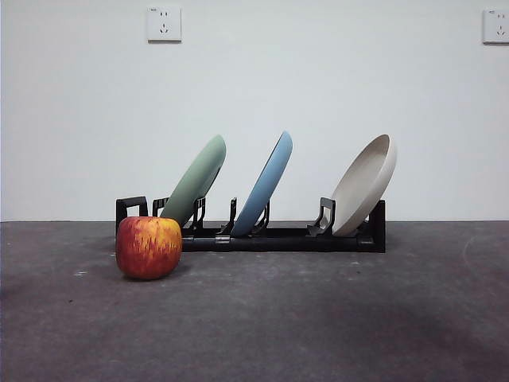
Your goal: Take the green plate from the plate rack,put the plate on the table,take the apple from the table,put the apple in the plate
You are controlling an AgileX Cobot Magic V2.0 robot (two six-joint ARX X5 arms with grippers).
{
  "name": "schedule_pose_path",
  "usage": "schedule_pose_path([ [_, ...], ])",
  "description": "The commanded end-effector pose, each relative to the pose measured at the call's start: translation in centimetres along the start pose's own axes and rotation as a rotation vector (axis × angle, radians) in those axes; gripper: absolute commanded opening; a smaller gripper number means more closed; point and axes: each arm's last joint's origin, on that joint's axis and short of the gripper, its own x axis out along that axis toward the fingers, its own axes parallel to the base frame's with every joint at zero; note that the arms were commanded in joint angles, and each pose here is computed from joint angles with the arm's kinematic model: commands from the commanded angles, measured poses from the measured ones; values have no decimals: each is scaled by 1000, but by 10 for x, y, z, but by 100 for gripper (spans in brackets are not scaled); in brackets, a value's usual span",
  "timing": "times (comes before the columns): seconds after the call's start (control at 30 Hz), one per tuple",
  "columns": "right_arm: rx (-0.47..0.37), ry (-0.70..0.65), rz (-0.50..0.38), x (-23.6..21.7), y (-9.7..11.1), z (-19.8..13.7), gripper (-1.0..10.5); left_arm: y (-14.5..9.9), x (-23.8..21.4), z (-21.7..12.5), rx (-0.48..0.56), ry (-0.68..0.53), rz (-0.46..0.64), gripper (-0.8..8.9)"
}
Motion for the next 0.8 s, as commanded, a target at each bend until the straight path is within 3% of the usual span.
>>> schedule_pose_path([
  [0.03, -35, 68, 95, 2, 9, 19, -12, -6, -1, 12, 29, 39, -68, -8],
  [0.23, -86, 244, 265, 9, 24, 55, -12, -18, 2, 35, 75, 183, -248, -8],
  [0.43, -176, 387, 375, 13, 38, 81, -12, -27, 6, 56, 102, 274, -383, -8],
  [0.8, -262, 563, 494, 18, 54, 83, -11, -35, 3, 74, 149, 368, -429, -8],
])
